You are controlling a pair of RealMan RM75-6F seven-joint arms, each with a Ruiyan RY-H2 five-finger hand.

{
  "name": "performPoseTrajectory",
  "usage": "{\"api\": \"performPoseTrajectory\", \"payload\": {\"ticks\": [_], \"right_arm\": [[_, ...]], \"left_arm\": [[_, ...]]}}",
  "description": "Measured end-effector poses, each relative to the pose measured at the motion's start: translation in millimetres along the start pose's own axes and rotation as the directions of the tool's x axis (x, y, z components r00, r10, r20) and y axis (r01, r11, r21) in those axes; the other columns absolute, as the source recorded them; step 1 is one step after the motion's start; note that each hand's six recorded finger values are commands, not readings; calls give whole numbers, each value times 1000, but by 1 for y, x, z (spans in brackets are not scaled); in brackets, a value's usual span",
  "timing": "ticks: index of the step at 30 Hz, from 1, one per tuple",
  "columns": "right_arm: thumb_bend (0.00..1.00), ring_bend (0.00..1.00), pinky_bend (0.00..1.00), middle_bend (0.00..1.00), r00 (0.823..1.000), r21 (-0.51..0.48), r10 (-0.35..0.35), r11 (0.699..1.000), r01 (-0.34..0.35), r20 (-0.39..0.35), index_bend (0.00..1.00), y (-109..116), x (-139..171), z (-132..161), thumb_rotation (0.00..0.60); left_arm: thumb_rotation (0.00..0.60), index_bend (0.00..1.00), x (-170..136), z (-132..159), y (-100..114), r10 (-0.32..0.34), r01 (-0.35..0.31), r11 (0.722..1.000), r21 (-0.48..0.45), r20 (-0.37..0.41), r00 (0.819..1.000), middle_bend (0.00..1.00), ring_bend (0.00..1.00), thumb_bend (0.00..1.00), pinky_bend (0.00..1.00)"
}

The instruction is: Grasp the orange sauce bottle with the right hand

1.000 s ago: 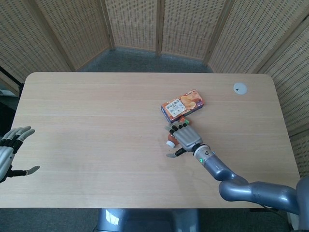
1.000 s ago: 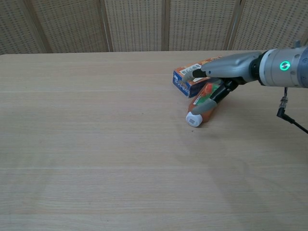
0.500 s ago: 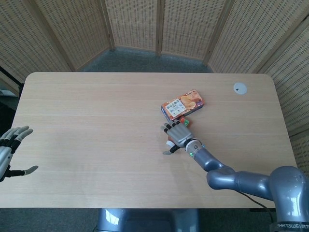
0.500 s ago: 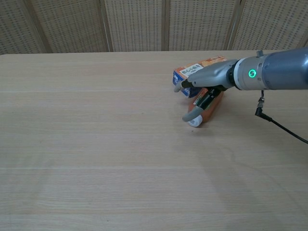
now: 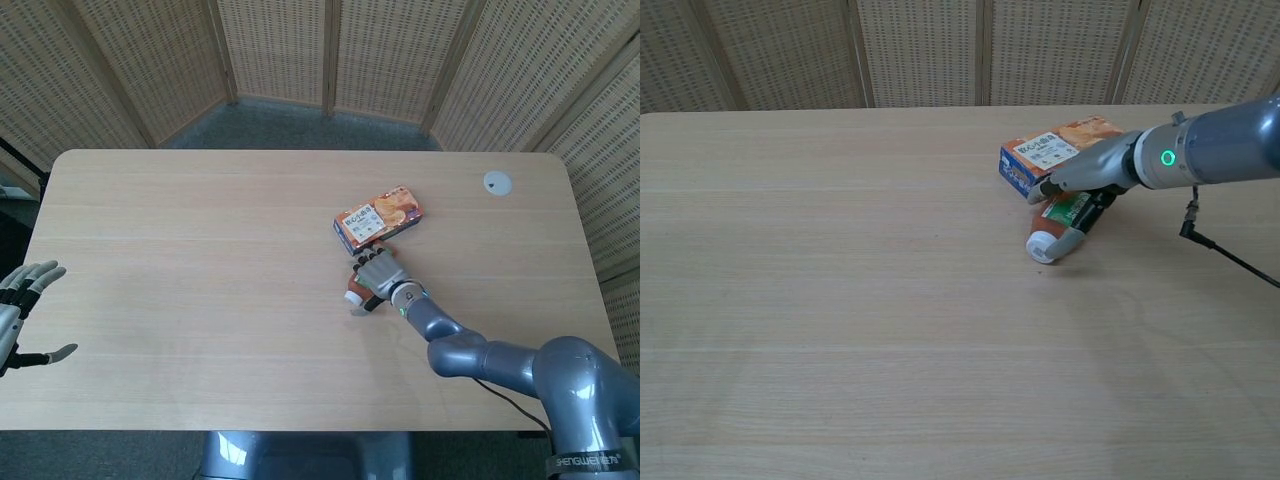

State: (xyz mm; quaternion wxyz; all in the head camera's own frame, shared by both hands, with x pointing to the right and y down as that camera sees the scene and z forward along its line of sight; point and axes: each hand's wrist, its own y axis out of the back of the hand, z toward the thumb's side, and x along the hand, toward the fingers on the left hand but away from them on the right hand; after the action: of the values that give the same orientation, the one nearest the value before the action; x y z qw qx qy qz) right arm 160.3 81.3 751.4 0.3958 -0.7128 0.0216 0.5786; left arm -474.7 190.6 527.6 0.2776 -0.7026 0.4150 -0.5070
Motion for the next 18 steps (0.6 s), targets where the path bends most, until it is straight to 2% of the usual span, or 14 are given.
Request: {"api": "performPoseTrajectory", "payload": {"ticks": [5,18], "right_arm": [[161,0,0,0,999,16,36,999,-36,40,0,-12,6,-16,175],[160,0,0,0,990,-15,61,998,-59,124,0,-30,26,-49,173]], "left_arm": [[600,104,2,2,-1,-2,2,1000,0,7,1000,0,0,0,0],[600,103,4,8,-2,-10,10,1000,7,25,1000,0,0,0,0]]}}
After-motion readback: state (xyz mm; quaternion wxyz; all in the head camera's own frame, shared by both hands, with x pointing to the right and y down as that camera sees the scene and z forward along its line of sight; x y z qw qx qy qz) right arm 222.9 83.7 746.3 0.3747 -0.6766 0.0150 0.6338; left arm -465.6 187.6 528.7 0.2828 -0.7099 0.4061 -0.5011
